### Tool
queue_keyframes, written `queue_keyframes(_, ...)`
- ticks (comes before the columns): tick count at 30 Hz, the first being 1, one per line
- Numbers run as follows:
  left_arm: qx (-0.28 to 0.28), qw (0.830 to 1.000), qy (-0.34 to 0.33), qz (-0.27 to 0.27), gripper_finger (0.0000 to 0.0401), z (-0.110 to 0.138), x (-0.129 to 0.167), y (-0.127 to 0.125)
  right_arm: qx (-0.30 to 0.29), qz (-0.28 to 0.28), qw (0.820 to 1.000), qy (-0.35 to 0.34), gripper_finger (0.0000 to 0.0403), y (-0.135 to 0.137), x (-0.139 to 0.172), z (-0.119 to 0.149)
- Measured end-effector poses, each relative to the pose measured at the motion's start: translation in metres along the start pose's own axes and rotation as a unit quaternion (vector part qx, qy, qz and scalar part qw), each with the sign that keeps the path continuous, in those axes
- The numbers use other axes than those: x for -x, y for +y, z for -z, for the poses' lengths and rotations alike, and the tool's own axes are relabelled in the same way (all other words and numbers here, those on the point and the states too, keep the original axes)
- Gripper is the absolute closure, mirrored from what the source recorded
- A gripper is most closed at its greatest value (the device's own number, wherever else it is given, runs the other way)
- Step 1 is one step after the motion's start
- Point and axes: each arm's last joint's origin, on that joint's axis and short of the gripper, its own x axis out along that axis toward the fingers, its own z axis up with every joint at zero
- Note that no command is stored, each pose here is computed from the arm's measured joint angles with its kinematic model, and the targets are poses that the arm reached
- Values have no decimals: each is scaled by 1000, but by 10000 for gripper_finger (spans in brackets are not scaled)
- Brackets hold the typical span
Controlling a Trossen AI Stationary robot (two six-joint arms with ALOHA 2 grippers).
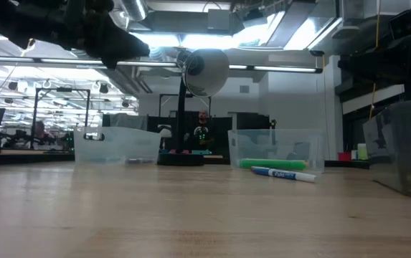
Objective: Pick & Place Markers
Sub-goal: Put the brown marker pen into the left transparent bin
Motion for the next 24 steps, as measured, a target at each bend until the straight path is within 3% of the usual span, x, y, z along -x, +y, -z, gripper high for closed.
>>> queue_keyframes(3, -20, 1000, -20, -1, 315, -4, 0, 0, -8, 4, 1000, -24, 276, -1, 0, -5)
queue_keyframes(9, -72, 996, -58, -5, 317, -11, 1, 0, -106, 5, 992, -62, 276, -2, 1, -12)
queue_keyframes(14, -94, 991, -99, -10, 318, -19, 2, 0, -238, 7, 959, -156, 276, -6, 5, -29)
queue_keyframes(22, -94, 990, -101, -10, 316, -20, 2, 0, -240, 5, 942, -235, 276, -10, 7, -44)
queue_keyframes(24, -95, 990, -99, -10, 318, -19, 2, 0, -217, 10, 940, -264, 276, -11, 9, -49)
